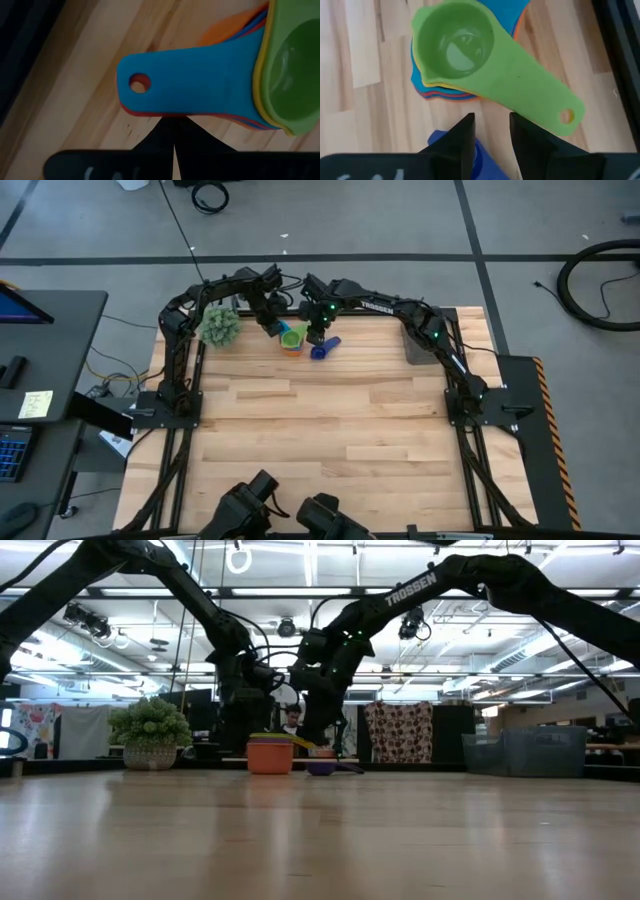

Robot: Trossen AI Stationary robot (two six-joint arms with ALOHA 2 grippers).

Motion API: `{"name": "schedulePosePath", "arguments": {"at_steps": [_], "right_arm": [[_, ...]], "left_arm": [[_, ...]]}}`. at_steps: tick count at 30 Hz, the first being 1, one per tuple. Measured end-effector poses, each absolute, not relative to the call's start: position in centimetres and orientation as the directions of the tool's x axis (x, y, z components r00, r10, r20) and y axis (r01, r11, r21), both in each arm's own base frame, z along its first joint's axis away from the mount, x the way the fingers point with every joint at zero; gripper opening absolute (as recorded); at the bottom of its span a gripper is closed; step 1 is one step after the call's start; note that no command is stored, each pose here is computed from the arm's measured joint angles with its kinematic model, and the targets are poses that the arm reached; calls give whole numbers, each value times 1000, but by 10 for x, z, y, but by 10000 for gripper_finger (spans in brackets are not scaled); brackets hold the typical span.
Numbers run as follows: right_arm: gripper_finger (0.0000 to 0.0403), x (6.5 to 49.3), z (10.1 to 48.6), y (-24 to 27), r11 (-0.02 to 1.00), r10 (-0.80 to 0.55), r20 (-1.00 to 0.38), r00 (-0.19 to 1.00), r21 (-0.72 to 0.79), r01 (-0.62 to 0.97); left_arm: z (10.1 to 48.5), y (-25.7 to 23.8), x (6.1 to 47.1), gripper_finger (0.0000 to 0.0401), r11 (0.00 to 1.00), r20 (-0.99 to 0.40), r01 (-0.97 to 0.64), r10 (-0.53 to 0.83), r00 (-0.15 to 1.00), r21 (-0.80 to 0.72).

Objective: Nest measuring cups in basket
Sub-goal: Adjust the stacked measuring cups

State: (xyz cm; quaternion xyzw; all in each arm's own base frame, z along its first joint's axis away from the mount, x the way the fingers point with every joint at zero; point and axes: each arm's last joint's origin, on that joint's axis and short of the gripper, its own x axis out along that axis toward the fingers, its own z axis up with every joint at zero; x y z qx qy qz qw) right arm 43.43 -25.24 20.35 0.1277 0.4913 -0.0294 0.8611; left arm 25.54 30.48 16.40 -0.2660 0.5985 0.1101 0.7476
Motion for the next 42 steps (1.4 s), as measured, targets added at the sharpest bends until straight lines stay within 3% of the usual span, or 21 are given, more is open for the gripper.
{"name": "schedulePosePath", "arguments": {"at_steps": [21, 32, 42], "right_arm": [[128, 443, 205, -267, 980, -5, -769, 639, 125, 158], [128, 433, 234, -263, 972, 7, -825, 566, 138, 188], [128, 420, 208, -272, 951, 61, -863, 502, 203, 233]], "left_arm": [[165, 309, 262, 7, 849, -927, -443, -131, 351, -288], [165, 309, 261, 7, 853, -932, -441, -129, 340, -279], [165, 309, 261, 7, 854, -932, -439, -128, 339, -277]]}}
